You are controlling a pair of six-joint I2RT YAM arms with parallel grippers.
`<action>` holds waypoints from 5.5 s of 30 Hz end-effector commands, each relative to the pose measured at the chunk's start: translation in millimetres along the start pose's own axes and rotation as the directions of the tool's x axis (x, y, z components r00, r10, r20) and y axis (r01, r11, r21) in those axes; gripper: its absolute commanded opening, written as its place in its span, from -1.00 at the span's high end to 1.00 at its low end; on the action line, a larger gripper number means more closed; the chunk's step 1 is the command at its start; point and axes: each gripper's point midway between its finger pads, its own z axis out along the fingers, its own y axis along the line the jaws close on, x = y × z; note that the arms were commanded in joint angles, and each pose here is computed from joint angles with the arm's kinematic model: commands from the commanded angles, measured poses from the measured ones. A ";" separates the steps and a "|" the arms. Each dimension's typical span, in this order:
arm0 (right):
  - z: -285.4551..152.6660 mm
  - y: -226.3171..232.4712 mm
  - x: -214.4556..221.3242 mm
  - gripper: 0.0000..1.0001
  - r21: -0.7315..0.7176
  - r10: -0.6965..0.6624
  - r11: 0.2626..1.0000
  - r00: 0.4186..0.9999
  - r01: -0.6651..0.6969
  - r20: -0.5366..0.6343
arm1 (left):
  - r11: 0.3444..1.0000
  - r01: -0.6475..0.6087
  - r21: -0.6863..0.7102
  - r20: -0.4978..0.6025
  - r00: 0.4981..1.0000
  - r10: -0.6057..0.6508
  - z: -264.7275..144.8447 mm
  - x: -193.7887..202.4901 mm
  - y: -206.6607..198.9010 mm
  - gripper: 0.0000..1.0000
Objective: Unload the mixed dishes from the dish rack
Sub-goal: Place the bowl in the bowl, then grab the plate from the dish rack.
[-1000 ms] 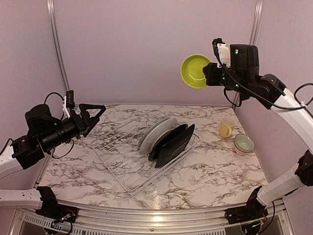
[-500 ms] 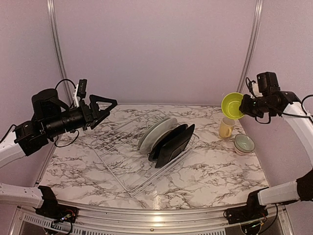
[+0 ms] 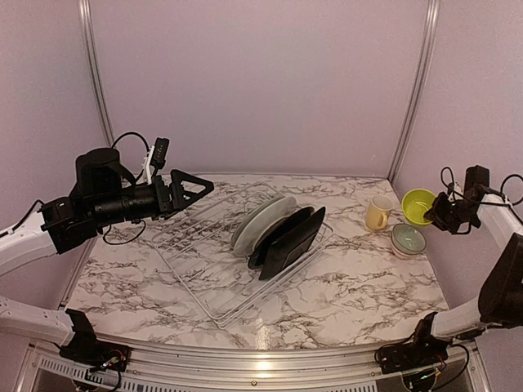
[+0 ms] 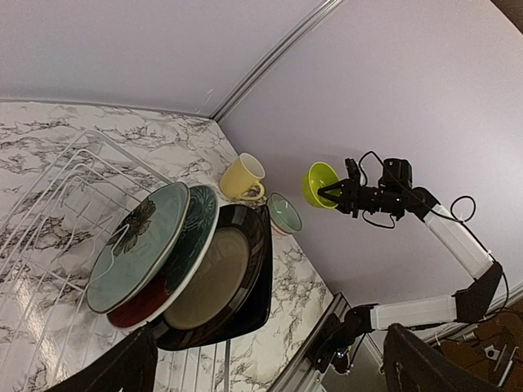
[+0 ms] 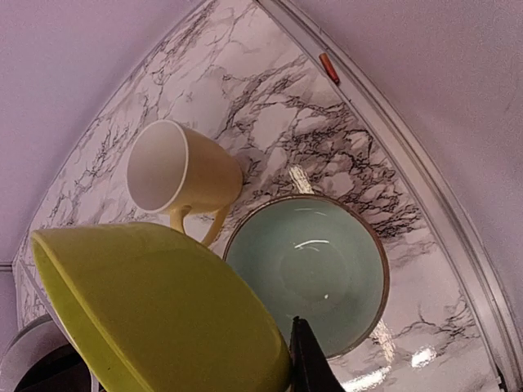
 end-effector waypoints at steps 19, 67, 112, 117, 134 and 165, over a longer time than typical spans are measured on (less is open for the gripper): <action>75.0 -39.0 6.4 1.00 -0.149 0.082 0.984 0.989 -0.100 -0.124 | 0.998 -0.062 -0.021 0.028 0.998 0.062 23.2 -15.9 2.6 -0.98; 49.4 -74.6 3.5 -0.15 0.293 -0.103 0.949 0.993 0.117 -0.065 | 0.998 -0.064 -0.013 -0.025 0.998 0.063 32.1 -1.6 9.8 -0.98; 56.8 -71.5 -0.9 0.77 0.346 -0.147 0.925 0.988 0.155 -0.051 | 0.999 -0.033 0.011 -0.078 0.996 0.033 45.2 10.0 12.0 -0.98; 66.0 -61.7 6.6 0.86 0.271 -0.133 0.951 0.989 0.147 -0.071 | 1.000 -0.029 0.009 -0.078 0.997 0.029 43.7 10.7 12.5 -0.98; 53.8 -59.6 5.3 0.56 0.286 -0.133 0.947 0.988 0.149 -0.075 | 1.000 -0.027 0.006 -0.086 0.996 0.027 43.7 13.7 14.6 -0.98; -94.7 226.0 19.3 -0.97 -0.378 -0.464 0.694 0.782 0.613 0.416 | 0.986 -0.127 0.107 -0.266 0.952 0.151 66.5 112.6 -0.9 -0.77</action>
